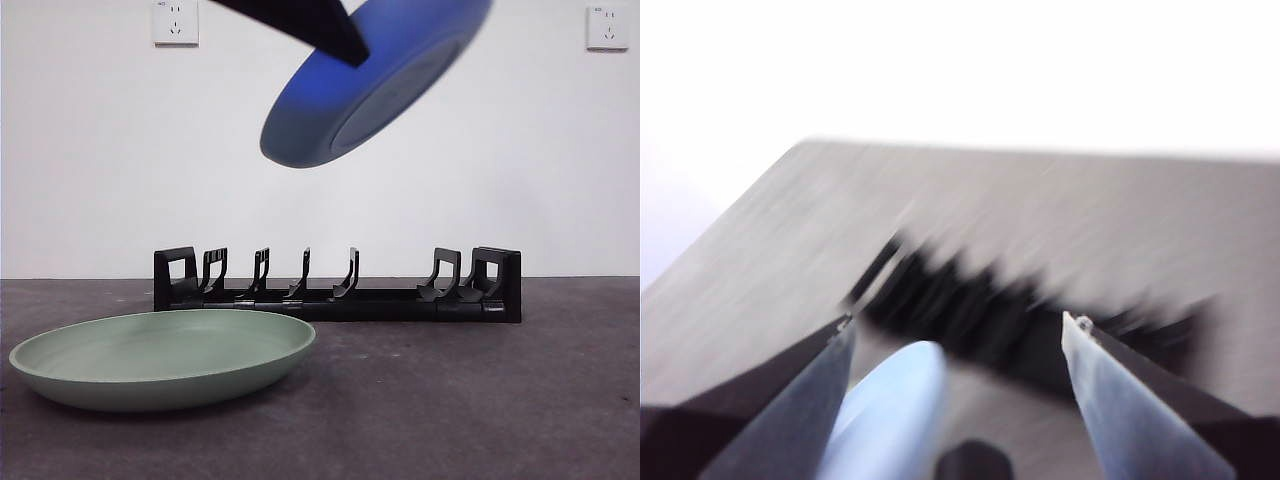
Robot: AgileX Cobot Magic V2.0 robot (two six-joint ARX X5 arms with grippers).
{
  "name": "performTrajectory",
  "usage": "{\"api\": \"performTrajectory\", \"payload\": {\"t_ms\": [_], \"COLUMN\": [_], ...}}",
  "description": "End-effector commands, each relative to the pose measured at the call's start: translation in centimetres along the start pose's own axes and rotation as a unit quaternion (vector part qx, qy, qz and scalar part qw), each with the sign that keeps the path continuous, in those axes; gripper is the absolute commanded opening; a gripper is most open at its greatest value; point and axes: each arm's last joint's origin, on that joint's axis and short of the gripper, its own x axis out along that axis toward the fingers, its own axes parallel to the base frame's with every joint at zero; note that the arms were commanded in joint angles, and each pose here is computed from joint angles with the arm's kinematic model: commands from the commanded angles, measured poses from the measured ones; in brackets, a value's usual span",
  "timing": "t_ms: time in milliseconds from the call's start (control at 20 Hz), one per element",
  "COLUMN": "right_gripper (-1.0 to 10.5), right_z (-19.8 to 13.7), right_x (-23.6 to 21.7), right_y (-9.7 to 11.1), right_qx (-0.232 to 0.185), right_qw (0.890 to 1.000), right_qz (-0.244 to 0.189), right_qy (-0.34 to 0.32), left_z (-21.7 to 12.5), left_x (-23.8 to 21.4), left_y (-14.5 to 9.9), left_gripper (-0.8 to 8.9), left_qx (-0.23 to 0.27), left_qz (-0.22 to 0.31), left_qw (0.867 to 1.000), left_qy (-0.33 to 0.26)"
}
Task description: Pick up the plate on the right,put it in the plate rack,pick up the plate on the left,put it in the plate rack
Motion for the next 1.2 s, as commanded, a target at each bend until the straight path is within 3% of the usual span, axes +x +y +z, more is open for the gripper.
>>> {"api": "performTrajectory", "payload": {"t_ms": [50, 300, 550, 850, 1200], "right_gripper": [3.5, 3.5, 3.5, 3.5, 3.5], "right_z": [0.0, -1.3, -2.6, -3.4, -3.9], "right_x": [-2.0, -3.9, -4.1, -4.0, -4.2], "right_y": [0.6, 1.1, 1.2, 1.3, 1.4], "right_qx": [-0.002, 0.007, 0.011, 0.028, 0.029], "right_qw": [0.999, 0.999, 0.995, 0.991, 0.987], "right_qz": [-0.039, -0.05, -0.044, 0.002, 0.005], "right_qy": [-0.021, 0.021, 0.087, 0.132, 0.156], "left_z": [-0.3, -1.4, -3.4, -6.5, -12.1], "left_x": [-0.3, -1.5, -2.9, -3.4, -0.7], "left_y": [2.5, 6.6, 9.7, 12.1, 14.5], "left_gripper": [-0.08, -0.08, -0.08, -0.08, -0.08], "left_qx": [-0.127, -0.254, -0.313, -0.343, -0.394], "left_qz": [0.022, 0.059, 0.088, 0.115, 0.092], "left_qw": [0.989, 0.95, 0.921, 0.908, 0.896], "left_qy": [-0.066, -0.171, -0.214, -0.21, -0.184]}}
